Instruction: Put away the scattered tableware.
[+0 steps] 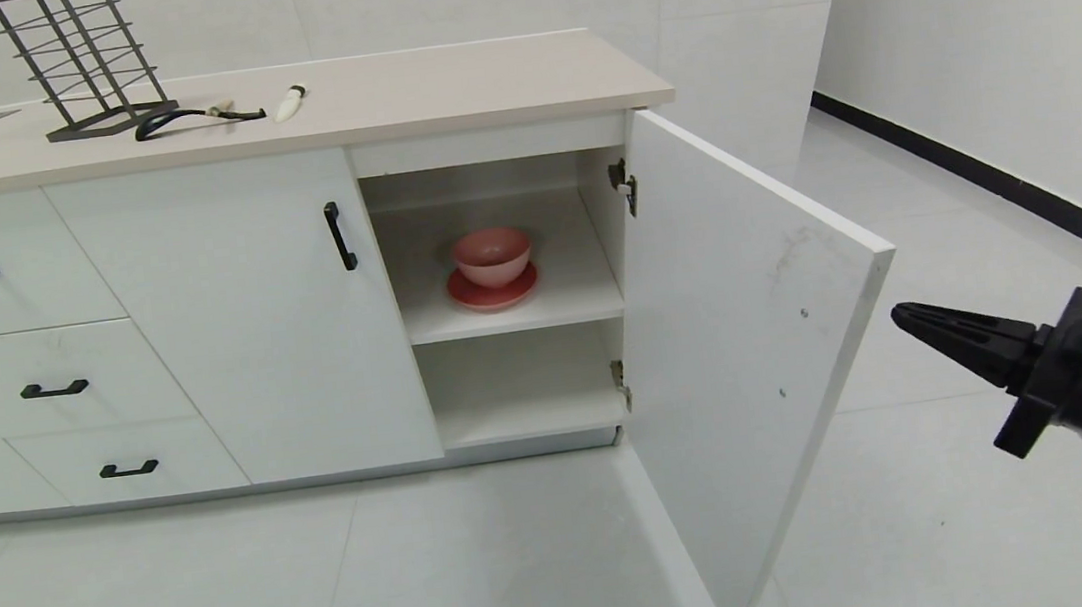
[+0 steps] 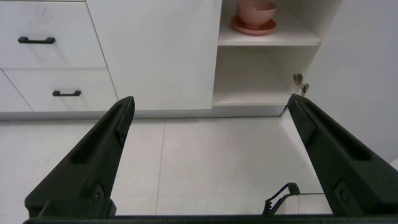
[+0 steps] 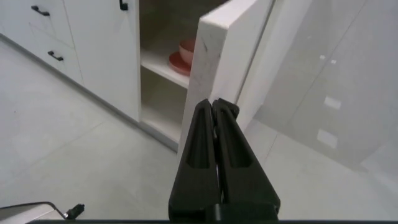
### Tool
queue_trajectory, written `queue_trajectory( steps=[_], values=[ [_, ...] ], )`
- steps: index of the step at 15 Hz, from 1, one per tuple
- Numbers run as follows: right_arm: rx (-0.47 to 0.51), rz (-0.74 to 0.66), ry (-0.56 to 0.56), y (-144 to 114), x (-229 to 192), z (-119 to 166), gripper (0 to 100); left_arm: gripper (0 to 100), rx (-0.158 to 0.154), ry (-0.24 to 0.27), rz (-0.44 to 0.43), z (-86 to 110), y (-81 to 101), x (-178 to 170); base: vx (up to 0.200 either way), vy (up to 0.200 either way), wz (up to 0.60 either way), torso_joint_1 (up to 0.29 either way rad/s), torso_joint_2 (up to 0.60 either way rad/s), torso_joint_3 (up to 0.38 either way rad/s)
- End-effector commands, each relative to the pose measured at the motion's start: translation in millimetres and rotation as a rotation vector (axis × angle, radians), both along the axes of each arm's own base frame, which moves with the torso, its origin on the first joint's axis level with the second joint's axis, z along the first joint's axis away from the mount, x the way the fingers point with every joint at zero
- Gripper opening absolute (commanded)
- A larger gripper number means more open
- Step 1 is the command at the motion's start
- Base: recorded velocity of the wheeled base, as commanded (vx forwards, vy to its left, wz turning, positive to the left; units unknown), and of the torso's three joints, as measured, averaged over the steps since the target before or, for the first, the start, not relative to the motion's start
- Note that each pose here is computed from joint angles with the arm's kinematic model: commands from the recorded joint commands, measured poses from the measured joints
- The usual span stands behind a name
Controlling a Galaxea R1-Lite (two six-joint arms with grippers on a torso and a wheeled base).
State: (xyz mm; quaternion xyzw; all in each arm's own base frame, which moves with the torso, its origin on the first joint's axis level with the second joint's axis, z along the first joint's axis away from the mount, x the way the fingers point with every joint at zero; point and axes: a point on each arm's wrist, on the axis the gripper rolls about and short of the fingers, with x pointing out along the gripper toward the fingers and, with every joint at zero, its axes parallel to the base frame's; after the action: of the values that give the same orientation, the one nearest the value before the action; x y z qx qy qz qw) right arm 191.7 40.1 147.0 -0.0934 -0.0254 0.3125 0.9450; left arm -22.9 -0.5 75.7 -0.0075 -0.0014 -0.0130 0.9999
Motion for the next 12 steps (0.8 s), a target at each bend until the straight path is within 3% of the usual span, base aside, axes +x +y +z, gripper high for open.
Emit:
queue_trajectory(
  steps=[1,12],
  values=[
    [-0.012,0.018,0.054,4,18,-12,0,100,0.000,0.001,0.000,-0.1,0.0,0,0.000,0.000,0.00,0.000,0.00,0.000],
    [-0.015,0.071,0.066,22,52,-20,0,100,0.000,0.001,0.000,-0.1,0.0,0,0.000,0.000,0.00,0.000,0.00,0.000]
  ],
)
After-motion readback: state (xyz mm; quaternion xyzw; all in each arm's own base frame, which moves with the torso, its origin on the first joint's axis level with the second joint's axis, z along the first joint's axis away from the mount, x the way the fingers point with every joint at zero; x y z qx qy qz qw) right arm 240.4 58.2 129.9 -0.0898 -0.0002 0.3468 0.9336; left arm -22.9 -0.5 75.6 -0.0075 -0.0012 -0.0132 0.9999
